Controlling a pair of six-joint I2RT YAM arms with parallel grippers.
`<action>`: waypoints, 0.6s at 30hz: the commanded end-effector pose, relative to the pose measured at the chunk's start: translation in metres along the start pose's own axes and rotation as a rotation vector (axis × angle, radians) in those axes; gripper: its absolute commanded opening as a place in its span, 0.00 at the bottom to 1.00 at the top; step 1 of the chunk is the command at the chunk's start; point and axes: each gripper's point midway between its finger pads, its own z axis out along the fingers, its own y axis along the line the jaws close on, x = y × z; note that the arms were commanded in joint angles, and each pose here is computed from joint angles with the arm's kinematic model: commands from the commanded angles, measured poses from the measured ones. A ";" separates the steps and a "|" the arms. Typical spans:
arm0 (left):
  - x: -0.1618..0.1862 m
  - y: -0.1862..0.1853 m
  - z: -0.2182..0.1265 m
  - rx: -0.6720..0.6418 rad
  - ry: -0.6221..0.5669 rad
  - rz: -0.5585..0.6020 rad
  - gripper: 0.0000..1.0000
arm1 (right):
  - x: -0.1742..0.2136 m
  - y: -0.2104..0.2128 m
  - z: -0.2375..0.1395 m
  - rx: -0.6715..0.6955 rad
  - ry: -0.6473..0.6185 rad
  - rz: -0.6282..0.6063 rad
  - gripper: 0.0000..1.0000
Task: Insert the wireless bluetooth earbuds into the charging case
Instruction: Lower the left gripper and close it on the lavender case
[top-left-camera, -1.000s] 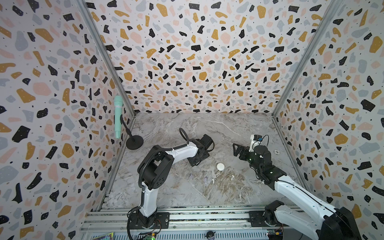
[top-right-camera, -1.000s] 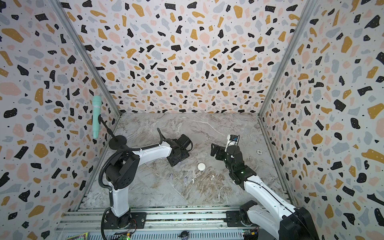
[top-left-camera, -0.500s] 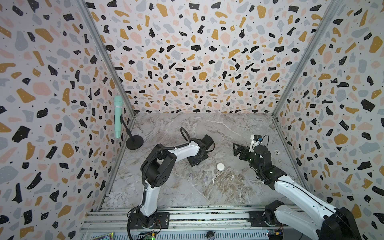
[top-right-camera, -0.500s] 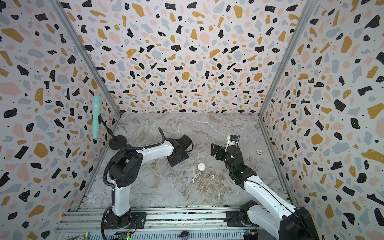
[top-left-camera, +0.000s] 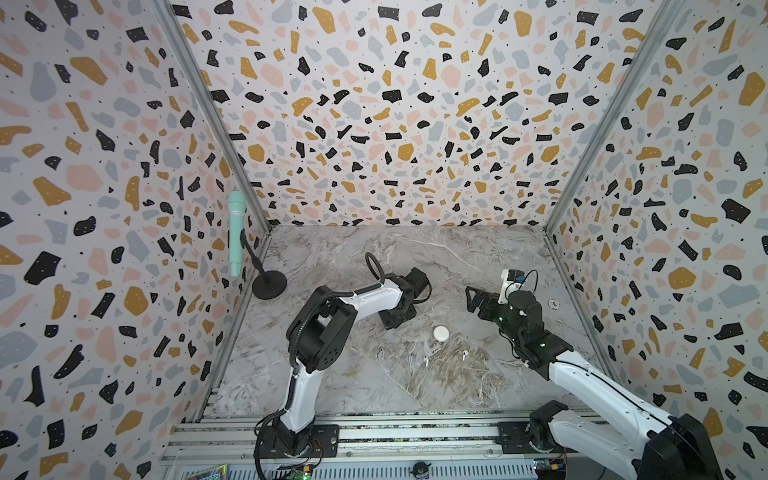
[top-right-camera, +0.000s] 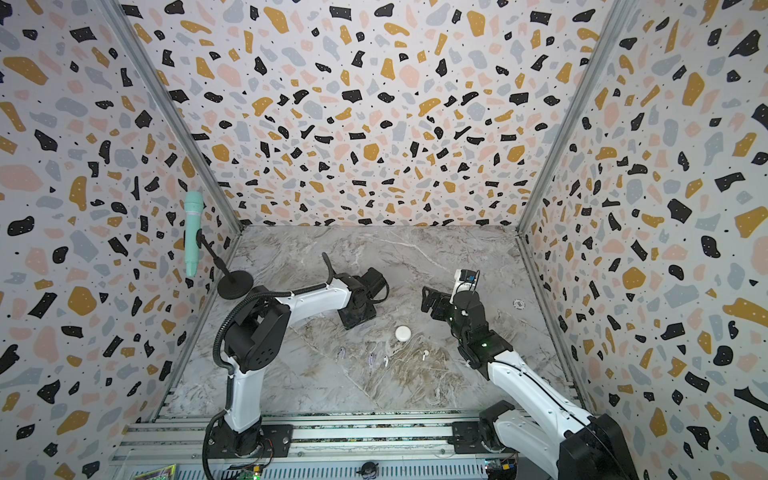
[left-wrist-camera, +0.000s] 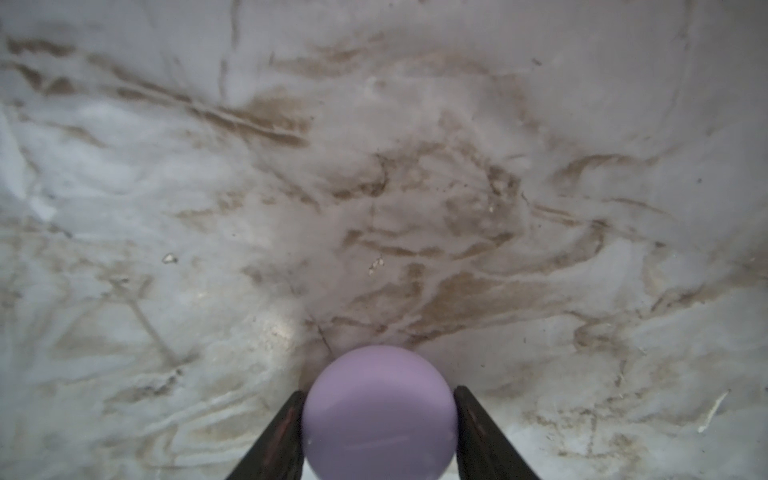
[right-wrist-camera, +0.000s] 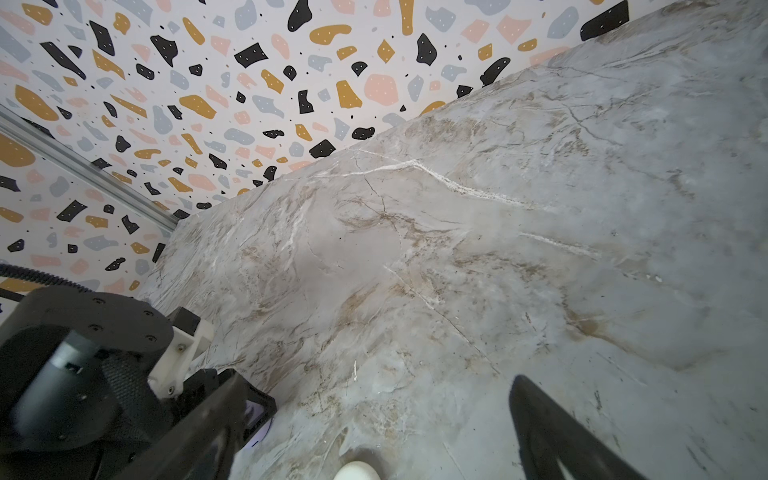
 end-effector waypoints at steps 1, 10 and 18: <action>0.006 0.008 0.010 -0.050 0.025 0.053 0.46 | 0.000 0.002 -0.001 -0.002 0.006 0.001 0.99; 0.010 0.005 0.005 -0.007 0.029 0.279 0.00 | -0.001 0.003 -0.002 -0.008 0.002 -0.004 0.99; 0.005 -0.015 -0.056 0.170 -0.149 0.704 0.00 | 0.001 0.014 0.000 -0.066 0.024 -0.003 0.99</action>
